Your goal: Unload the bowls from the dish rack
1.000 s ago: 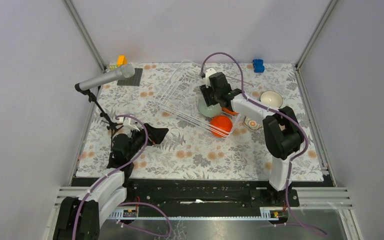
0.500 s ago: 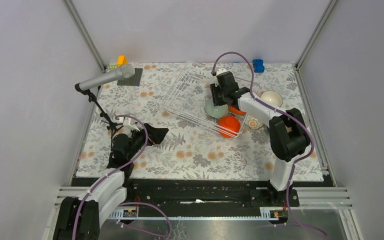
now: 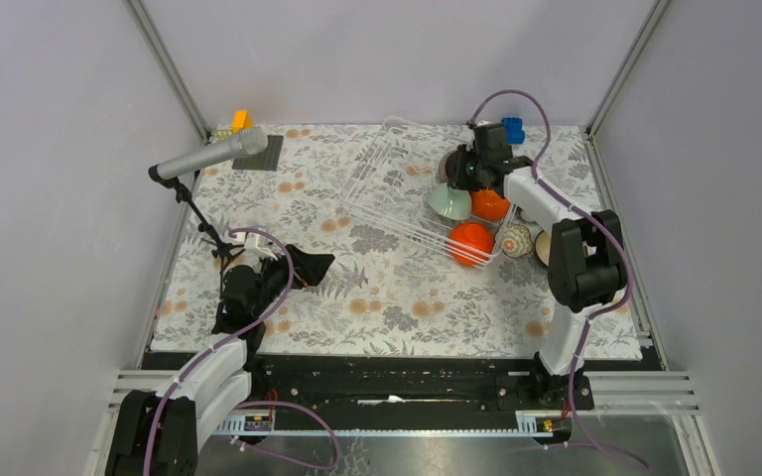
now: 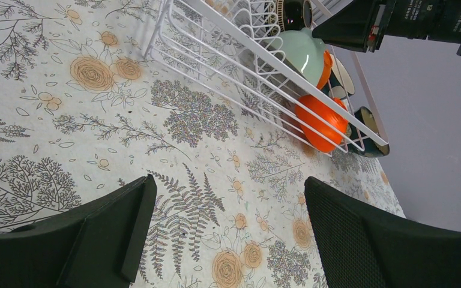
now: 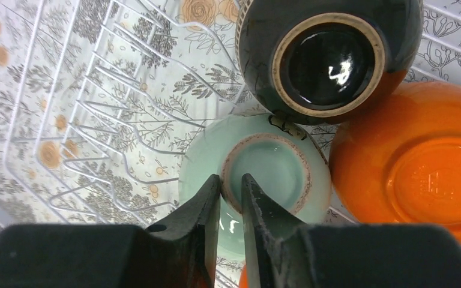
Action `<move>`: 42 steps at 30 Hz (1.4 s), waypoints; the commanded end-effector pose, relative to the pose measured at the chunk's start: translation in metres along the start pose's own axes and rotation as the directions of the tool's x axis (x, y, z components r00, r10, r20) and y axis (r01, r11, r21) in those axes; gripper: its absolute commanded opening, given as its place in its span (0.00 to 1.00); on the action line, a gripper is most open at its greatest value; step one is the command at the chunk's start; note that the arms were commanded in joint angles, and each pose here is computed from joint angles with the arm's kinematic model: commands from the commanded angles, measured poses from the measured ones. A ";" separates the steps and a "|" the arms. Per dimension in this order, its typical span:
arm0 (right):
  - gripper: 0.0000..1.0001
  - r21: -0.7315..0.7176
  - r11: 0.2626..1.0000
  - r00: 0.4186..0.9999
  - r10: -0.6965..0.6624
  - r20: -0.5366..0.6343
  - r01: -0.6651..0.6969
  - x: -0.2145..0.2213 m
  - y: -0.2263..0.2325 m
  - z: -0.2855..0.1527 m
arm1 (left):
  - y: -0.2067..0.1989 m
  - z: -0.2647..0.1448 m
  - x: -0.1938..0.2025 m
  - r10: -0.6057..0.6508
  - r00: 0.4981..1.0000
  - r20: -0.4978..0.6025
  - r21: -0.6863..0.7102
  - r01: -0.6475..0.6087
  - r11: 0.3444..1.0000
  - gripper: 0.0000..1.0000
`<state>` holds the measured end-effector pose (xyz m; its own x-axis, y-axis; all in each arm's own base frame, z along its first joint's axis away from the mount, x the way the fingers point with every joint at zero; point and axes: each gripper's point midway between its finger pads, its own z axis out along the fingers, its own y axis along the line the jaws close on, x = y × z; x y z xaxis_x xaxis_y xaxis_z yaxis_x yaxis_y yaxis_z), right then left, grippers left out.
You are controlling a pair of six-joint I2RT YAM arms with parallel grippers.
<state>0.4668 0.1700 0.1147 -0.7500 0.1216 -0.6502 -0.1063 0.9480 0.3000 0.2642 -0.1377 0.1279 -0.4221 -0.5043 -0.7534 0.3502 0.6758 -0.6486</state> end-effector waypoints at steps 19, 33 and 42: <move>0.43 -0.062 0.985 0.982 0.152 -0.115 -0.160 0.015 -0.045 0.008 | -0.101 0.054 -0.034 -0.108 0.994 -0.015 0.139 0.109 0.984 0.99; 0.42 -0.071 0.989 0.966 -0.143 -0.215 0.131 0.073 0.048 0.012 | -0.069 0.049 -0.027 -0.157 0.988 0.005 -0.037 0.157 0.987 0.99; 0.42 -0.226 0.953 0.947 -0.250 -0.201 0.203 0.086 0.172 0.030 | -0.038 0.021 -0.032 -0.142 0.985 0.095 -0.183 0.158 0.970 0.99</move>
<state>0.4508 0.2642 0.1004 -0.7729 -0.0978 -0.6269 -0.2838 0.9370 0.2037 0.2813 -0.1779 0.1842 -0.4337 -0.6319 -0.6423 0.1987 0.6282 -0.7522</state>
